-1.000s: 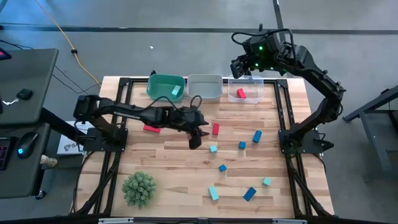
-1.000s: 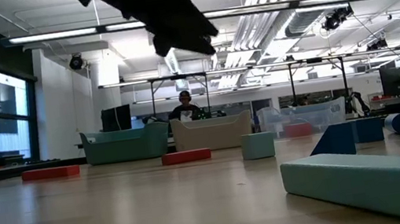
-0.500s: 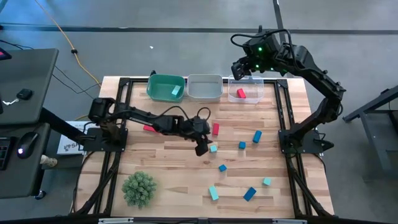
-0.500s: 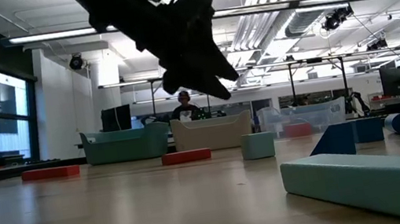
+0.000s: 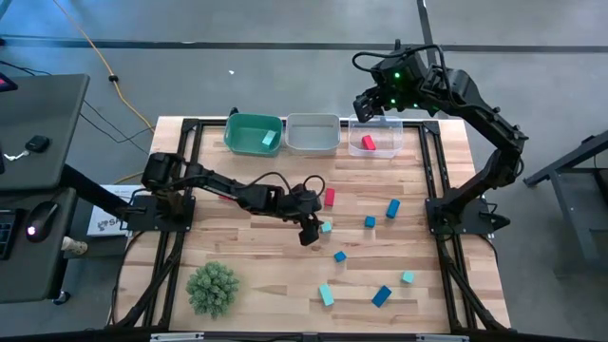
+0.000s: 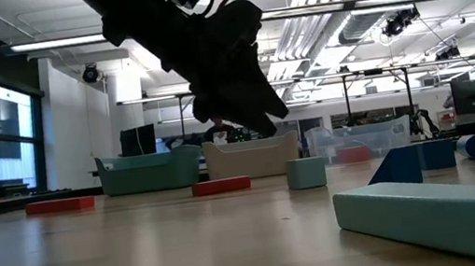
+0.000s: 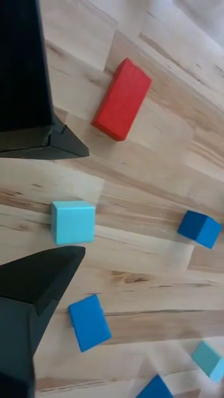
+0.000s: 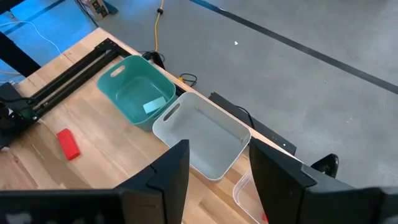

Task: Sort & place blocks by color
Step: Put the top light blue block into the green bin

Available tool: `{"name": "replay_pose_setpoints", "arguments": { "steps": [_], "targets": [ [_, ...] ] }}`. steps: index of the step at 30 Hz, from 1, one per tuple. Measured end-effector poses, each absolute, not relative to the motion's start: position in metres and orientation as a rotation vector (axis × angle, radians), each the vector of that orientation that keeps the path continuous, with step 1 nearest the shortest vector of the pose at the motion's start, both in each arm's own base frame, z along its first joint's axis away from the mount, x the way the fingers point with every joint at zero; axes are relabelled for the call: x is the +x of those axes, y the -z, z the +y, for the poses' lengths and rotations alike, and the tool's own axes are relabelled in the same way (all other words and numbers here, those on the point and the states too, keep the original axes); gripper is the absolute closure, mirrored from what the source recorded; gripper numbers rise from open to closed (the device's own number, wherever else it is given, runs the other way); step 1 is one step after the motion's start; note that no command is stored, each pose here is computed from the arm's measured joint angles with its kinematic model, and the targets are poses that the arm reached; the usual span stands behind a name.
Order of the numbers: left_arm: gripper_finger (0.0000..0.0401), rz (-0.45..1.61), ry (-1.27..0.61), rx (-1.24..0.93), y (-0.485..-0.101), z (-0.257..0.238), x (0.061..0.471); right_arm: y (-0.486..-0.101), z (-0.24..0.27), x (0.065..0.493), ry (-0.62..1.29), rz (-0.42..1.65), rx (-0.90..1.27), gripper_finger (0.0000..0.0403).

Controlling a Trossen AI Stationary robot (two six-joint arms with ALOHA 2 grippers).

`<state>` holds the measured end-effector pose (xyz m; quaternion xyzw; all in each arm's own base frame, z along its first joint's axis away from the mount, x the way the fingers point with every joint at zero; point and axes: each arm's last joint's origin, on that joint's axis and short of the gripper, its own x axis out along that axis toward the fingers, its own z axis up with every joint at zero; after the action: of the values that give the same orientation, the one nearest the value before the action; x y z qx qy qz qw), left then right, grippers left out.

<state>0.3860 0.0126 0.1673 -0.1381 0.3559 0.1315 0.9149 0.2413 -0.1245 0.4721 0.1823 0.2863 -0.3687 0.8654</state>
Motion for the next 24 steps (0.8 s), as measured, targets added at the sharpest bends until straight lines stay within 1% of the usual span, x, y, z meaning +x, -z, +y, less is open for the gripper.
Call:
{"name": "replay_pose_setpoints", "arguments": {
  "steps": [10,16,24],
  "targets": [
    [0.024,0.768,-0.273,-0.338,-0.143,0.008,0.392,-0.472,-0.125,0.241,0.773,0.6,0.382,0.0245],
    [0.024,0.761,-0.26,-0.323,-0.141,0.002,0.394,-0.472,-0.124,0.241,0.773,0.606,0.382,0.0245],
    [0.024,0.762,-0.255,-0.315,-0.127,-0.003,0.398,-0.472,-0.124,0.241,0.773,0.606,0.382,0.0245]
  ]
}}
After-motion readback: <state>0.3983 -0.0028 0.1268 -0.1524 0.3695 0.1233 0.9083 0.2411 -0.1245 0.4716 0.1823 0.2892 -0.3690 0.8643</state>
